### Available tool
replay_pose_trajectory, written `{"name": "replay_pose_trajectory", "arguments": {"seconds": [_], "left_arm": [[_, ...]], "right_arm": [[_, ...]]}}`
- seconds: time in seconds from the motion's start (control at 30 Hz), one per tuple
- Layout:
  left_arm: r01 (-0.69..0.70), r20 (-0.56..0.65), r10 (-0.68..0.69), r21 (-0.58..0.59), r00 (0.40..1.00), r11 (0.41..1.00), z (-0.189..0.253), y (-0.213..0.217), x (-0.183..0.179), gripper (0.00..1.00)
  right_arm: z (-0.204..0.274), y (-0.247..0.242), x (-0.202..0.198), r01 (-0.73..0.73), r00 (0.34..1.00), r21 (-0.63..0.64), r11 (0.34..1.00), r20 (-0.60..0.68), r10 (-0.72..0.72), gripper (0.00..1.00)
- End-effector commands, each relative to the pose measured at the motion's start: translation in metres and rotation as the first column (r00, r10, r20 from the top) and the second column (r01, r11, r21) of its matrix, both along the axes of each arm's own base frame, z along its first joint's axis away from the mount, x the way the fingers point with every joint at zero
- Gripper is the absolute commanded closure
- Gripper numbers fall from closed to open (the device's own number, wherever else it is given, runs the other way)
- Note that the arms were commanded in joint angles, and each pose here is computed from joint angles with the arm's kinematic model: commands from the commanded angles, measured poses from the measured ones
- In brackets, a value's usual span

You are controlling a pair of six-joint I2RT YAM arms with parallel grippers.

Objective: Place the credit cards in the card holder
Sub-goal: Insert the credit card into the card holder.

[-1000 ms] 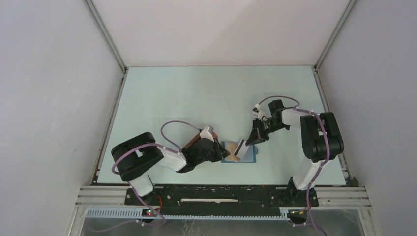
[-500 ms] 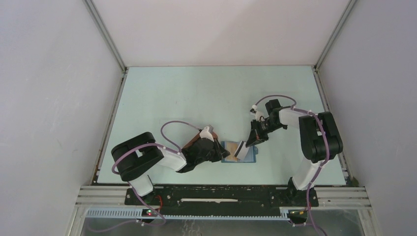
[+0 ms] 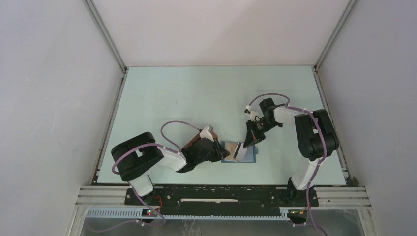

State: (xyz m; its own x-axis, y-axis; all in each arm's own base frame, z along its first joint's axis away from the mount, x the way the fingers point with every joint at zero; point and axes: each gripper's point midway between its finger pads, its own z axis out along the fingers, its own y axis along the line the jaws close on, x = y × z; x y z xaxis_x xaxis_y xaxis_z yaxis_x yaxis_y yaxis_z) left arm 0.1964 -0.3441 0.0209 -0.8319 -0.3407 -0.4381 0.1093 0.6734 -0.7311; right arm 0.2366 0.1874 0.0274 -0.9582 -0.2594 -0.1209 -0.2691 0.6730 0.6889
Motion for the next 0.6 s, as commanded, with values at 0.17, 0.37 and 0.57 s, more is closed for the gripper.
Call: {"name": "replay_pose_trajectory", "arguments": {"seconds": [0.17,0.37,0.57], "left_arm": [[0.0,-0.038,0.004,0.106,0.999,0.994,-0.025,0.017,-0.003,0.75],[-0.003,-0.045,0.008,0.114,0.999,0.994,-0.027,0.02,-0.001,0.75],[0.0,-0.047,0.005,0.118,0.999,0.993,-0.027,0.021,0.0,0.74]], "right_arm": [[-0.007,0.005,0.001,-0.099,0.994,-0.058,0.993,0.034,0.101,1.0],[-0.011,0.007,-0.001,-0.121,0.992,-0.075,0.99,0.013,0.122,1.0],[-0.017,0.006,-0.001,-0.114,0.993,-0.108,0.988,-0.03,0.111,1.0]]}}
